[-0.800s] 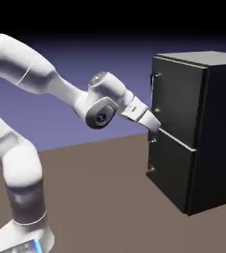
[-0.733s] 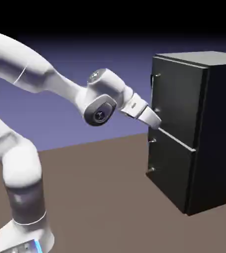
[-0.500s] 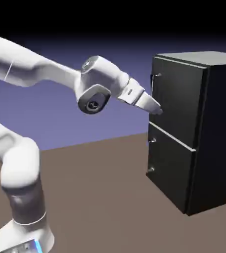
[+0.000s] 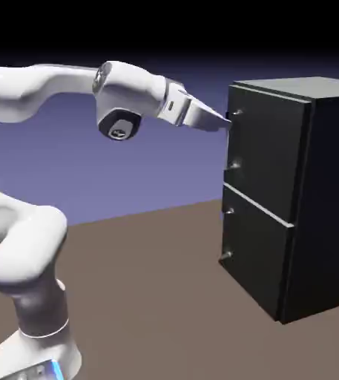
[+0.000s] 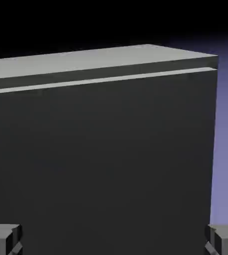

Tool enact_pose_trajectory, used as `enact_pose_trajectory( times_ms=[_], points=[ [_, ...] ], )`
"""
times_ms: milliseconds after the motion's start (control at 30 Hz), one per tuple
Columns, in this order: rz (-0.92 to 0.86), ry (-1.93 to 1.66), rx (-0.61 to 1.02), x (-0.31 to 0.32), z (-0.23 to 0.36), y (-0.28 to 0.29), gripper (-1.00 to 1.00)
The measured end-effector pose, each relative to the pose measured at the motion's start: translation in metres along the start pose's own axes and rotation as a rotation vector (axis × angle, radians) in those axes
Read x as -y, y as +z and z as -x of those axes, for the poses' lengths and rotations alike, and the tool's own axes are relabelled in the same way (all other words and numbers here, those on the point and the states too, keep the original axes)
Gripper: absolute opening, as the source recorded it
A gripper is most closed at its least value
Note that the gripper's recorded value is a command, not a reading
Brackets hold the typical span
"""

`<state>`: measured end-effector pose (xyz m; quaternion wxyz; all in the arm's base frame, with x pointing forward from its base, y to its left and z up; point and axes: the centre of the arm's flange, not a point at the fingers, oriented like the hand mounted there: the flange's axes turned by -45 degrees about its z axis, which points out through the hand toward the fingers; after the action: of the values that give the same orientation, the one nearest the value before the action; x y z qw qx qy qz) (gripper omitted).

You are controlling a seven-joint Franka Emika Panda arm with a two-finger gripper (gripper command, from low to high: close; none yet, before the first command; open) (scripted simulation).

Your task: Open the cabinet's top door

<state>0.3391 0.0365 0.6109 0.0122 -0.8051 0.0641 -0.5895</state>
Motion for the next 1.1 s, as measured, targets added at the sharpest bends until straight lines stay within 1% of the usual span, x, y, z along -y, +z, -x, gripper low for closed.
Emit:
enact_pose_trajectory(
  times_ms=[267, 533, 800, 1100],
  points=[
    [-0.009, -0.003, -0.113, 0.036, 0.002, -0.01, 0.0],
    [-0.02, -0.025, -0.203, 0.075, 0.022, 0.0, 0.0],
    [-0.026, -0.057, -0.267, 0.108, 0.059, 0.033, 0.0],
    [-0.017, -0.093, -0.305, 0.126, 0.12, 0.091, 0.0]
  ],
)
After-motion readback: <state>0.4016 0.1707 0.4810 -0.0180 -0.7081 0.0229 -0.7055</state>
